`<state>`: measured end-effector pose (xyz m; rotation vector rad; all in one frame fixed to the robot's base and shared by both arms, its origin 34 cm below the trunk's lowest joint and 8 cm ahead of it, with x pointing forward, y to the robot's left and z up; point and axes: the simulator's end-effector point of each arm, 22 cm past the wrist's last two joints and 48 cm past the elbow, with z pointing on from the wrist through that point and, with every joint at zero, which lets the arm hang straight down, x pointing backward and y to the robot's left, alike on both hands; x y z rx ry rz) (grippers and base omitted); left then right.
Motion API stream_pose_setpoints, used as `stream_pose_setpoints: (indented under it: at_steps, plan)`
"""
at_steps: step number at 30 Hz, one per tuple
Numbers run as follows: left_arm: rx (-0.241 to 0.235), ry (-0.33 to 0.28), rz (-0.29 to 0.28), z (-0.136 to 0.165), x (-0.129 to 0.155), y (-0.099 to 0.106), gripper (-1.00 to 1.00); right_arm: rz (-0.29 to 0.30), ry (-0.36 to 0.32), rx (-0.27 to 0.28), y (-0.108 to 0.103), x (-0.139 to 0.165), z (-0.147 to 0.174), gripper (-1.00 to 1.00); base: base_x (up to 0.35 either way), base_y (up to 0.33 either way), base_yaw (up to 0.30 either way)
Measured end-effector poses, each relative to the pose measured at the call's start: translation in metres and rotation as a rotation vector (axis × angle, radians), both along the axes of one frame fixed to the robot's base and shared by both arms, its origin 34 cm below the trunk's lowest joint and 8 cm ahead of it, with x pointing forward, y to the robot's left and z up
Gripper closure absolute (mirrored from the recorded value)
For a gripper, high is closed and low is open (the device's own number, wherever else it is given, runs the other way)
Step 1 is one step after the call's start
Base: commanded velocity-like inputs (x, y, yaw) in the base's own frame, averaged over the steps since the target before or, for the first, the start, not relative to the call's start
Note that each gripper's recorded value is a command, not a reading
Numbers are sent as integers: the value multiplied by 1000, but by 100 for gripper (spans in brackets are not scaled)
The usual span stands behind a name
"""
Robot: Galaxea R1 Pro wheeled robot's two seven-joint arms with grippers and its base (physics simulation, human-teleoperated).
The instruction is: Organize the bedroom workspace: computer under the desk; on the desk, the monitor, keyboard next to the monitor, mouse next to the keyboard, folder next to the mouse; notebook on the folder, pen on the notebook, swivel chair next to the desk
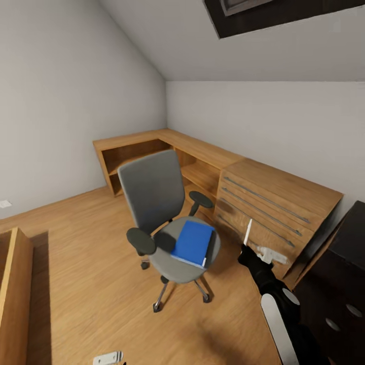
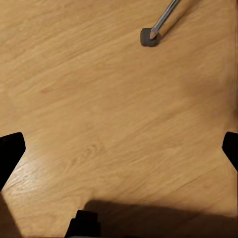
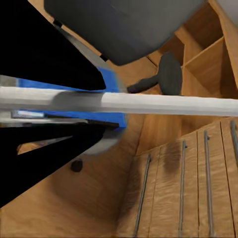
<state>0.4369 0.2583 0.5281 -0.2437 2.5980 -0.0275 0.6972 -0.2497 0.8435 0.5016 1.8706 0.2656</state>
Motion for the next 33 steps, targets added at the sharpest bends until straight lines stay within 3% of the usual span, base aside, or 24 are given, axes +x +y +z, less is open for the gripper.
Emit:
stream_pose_setpoints:
  at_steps: [2, 8, 19, 33]
  plan:
    - [-2, -1, -6, 0, 0, -2, -100, -25, 1, 40, -9, -1, -1, 100, -46, 0, -255]
    - [-4, -4, -9, 0, 0, -3, -100, -73, 0, 85, -28, -2, -2, 100, -16, 0, -184]
    - [-4, -10, -10, 1, 1, -3, -100, -94, -3, 93, -36, -3, -2, 100, 110, -119, -19]
    - [-8, 28, -36, -9, -15, -12, -100, -218, -7, 106, -93, -14, -3, 100, 64, -85, -213]
